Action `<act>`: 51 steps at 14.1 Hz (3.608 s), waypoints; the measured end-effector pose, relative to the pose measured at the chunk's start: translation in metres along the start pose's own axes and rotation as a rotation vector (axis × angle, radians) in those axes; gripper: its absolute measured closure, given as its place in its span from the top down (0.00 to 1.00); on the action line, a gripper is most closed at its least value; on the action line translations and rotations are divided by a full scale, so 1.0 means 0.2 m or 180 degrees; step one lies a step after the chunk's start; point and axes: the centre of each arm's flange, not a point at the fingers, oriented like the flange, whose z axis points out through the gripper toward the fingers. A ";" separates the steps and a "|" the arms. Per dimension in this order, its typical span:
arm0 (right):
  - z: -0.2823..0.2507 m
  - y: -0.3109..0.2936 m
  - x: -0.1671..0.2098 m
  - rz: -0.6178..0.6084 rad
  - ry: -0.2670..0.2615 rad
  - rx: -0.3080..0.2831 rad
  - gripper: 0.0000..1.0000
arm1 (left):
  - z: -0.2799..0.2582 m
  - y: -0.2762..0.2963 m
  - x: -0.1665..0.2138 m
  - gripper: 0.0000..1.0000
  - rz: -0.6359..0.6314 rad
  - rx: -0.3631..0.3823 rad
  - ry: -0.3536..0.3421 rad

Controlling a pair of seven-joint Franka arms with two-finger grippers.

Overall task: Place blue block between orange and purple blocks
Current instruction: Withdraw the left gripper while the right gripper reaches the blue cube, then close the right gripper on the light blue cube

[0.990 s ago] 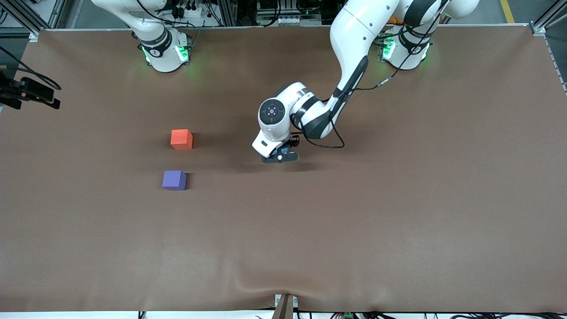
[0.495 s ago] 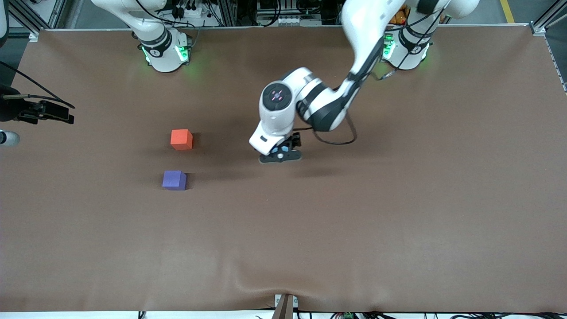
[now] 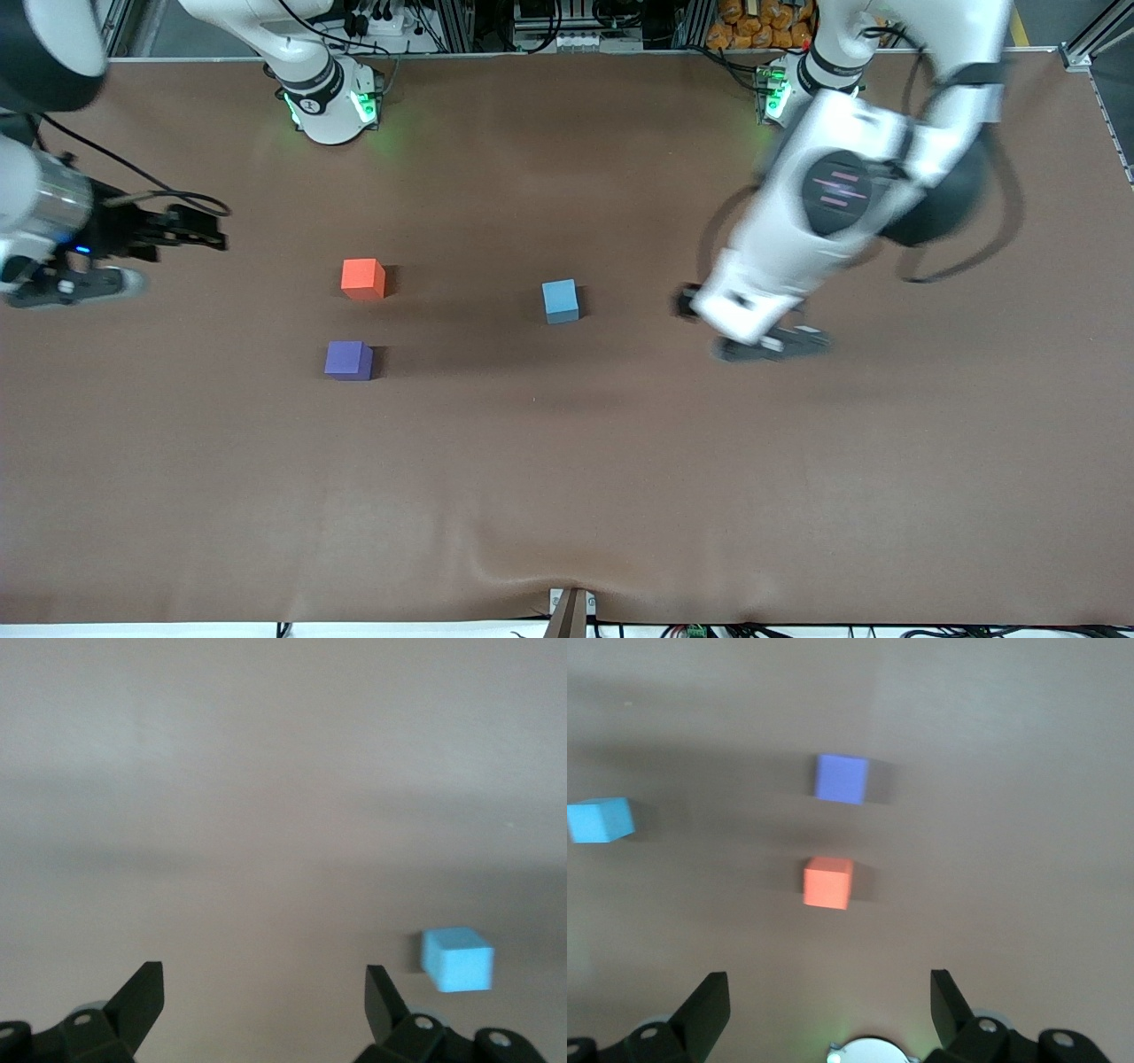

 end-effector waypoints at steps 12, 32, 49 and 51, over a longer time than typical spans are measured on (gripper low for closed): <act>0.65 -1.08 0.33 -0.0278 0.0209 -0.0138 1.00 | -0.08 -0.76 -0.18 1.00 0.0581 0.0175 0.0159; 1.72 -1.88 0.36 -0.0115 0.0455 -0.0107 1.00 | -0.65 -1.08 -0.46 1.00 0.0278 0.0139 0.0177; 1.98 -1.91 0.25 0.0150 0.0295 -0.0132 1.00 | -0.72 -0.91 -0.54 1.00 0.0540 0.0175 0.0187; 1.99 -1.92 0.24 0.0150 0.0290 -0.0137 1.00 | -0.75 -0.91 -0.54 1.00 0.0530 0.0165 0.0221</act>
